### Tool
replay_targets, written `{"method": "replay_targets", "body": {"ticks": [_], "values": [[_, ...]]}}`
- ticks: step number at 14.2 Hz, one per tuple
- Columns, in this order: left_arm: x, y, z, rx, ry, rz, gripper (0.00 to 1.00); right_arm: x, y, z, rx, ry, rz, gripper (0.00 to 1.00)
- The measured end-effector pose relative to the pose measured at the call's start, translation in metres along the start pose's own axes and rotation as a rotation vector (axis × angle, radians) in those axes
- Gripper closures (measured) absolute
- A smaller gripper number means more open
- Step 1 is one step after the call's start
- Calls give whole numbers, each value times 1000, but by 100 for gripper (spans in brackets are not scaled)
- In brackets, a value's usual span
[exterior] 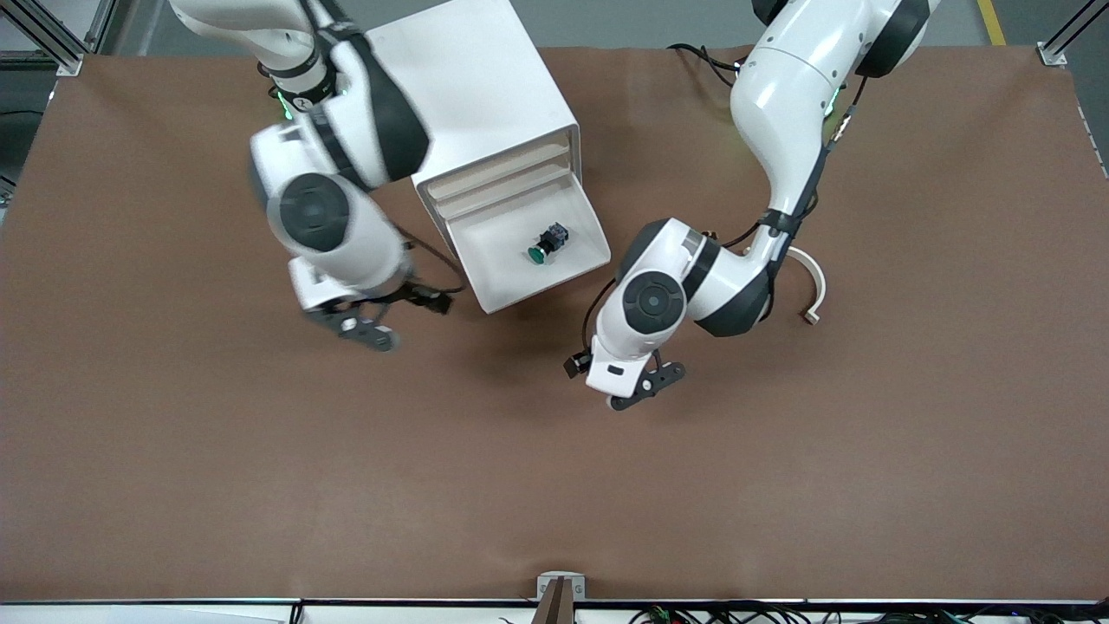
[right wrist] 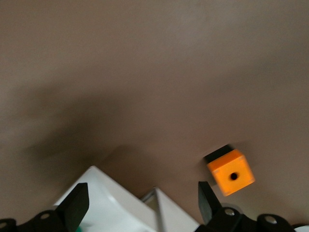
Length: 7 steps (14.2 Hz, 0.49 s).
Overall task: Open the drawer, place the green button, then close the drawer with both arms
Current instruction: 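Release the button in the drawer and withdraw the right gripper, then push the drawer shut with the left gripper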
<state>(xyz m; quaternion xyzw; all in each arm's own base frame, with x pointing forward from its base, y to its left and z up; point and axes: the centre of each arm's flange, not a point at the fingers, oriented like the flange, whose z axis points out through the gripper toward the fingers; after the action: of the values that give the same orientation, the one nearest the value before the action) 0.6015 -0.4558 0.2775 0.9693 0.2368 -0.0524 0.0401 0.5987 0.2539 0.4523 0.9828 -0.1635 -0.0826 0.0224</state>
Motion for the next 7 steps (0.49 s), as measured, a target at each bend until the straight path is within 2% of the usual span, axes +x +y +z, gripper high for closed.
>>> {"method": "replay_targets", "body": {"ticks": [4, 7], "values": [[-29, 16, 16, -17, 14, 23, 0, 72, 122, -20, 0, -4, -187, 0], [-52, 25, 30, -11, 11, 45, 0, 100, 190, -26, -20, -2, -280, 0]]}}
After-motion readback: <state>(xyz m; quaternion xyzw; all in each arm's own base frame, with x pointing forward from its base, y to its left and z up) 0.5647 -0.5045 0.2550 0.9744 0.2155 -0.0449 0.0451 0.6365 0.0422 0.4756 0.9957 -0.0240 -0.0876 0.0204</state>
